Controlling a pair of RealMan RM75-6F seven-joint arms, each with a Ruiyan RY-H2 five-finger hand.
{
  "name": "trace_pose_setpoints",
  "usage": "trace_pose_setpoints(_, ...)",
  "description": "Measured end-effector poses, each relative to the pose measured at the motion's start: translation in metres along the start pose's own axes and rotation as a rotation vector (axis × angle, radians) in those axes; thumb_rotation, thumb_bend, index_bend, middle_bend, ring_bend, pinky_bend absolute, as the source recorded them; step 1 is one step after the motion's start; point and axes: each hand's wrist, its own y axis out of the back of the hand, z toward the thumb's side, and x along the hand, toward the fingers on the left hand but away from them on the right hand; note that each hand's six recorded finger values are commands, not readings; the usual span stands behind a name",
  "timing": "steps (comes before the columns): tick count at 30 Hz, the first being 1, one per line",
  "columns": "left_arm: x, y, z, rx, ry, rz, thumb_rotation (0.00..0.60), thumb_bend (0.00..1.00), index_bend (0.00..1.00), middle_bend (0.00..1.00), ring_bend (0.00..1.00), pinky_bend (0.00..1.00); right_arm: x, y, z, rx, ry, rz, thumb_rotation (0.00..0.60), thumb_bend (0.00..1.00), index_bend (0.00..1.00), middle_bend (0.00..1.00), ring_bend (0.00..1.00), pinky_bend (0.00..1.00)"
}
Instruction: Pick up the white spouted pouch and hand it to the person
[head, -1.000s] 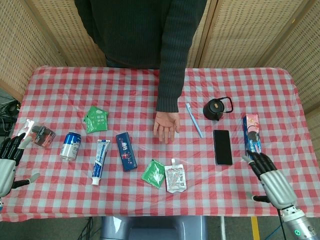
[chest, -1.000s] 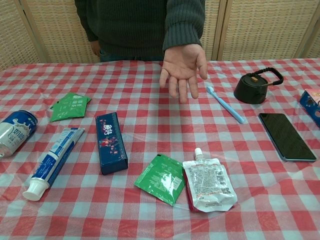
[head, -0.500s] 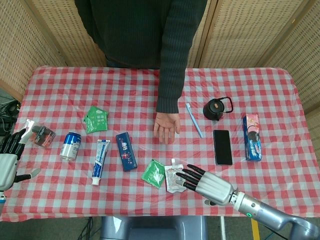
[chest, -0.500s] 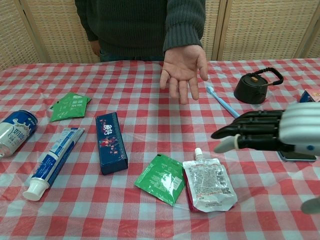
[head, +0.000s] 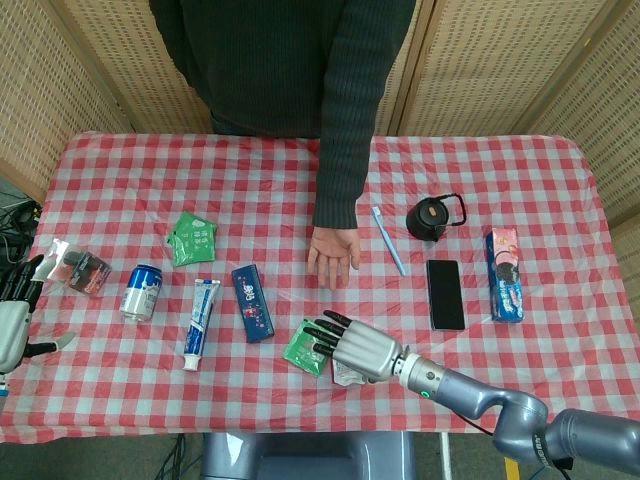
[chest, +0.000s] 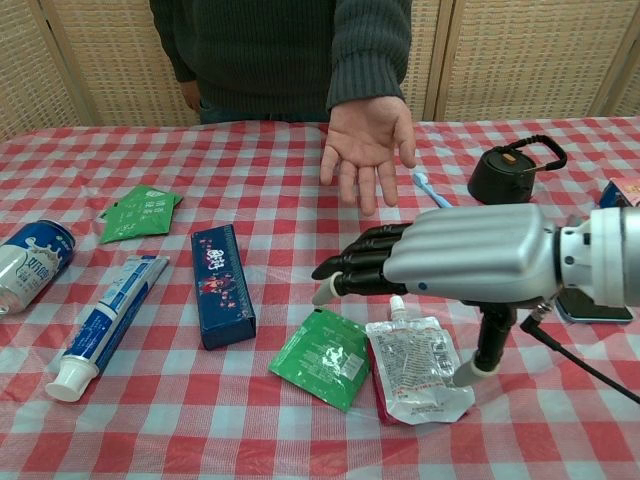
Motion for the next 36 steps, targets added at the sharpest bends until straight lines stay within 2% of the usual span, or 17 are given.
trace_pose_setpoints(5,0.003,-0.002,-0.003,0.004,0.012,-0.01,0.6,0.0,0.0,0.0,0.0,0.0,-0.014,-0.009,0.005,0.028,0.004,0.064,0.6,0.22,0.11,0.08,0.06,0.06)
trace_pose_setpoints(13,0.005,-0.002,-0.005,-0.001,0.018,-0.014,0.6,0.0,0.0,0.0,0.0,0.0,-0.033,-0.018,0.011,0.059,0.009,0.107,0.6,0.25,0.12,0.1,0.07,0.06)
trace_pose_setpoints(19,0.006,-0.002,-0.006,-0.007,0.018,-0.013,0.6,0.0,0.0,0.0,0.0,0.0,-0.038,-0.026,0.009,0.089,-0.002,0.145,0.6,0.32,0.25,0.23,0.2,0.1)
trace_pose_setpoints(22,0.005,-0.002,-0.006,-0.009,0.019,-0.013,0.6,0.0,0.0,0.0,0.0,0.0,-0.04,-0.027,0.007,0.111,-0.007,0.146,0.6,0.37,0.39,0.36,0.33,0.19)
trace_pose_setpoints(24,0.005,-0.002,-0.006,-0.01,0.018,-0.014,0.6,0.0,0.0,0.0,0.0,0.0,-0.041,-0.027,0.006,0.11,-0.015,0.144,0.6,0.41,0.52,0.52,0.5,0.36)
trace_pose_setpoints(27,0.005,-0.002,-0.006,-0.01,0.016,-0.015,0.6,0.0,0.0,0.0,0.0,0.0,-0.042,-0.023,0.006,0.104,-0.024,0.119,0.6,0.47,0.65,0.66,0.65,0.54)
trace_pose_setpoints(30,0.005,-0.002,-0.005,-0.01,0.014,-0.015,0.6,0.0,0.0,0.0,0.0,0.0,-0.041,-0.016,0.006,0.097,-0.029,0.077,0.6,0.5,0.69,0.71,0.69,0.6)
trace_pose_setpoints(36,0.004,-0.001,-0.005,-0.013,0.011,-0.014,0.6,0.0,0.0,0.0,0.0,0.0,-0.031,0.005,0.005,0.098,-0.021,-0.012,0.6,0.52,0.71,0.72,0.71,0.61)
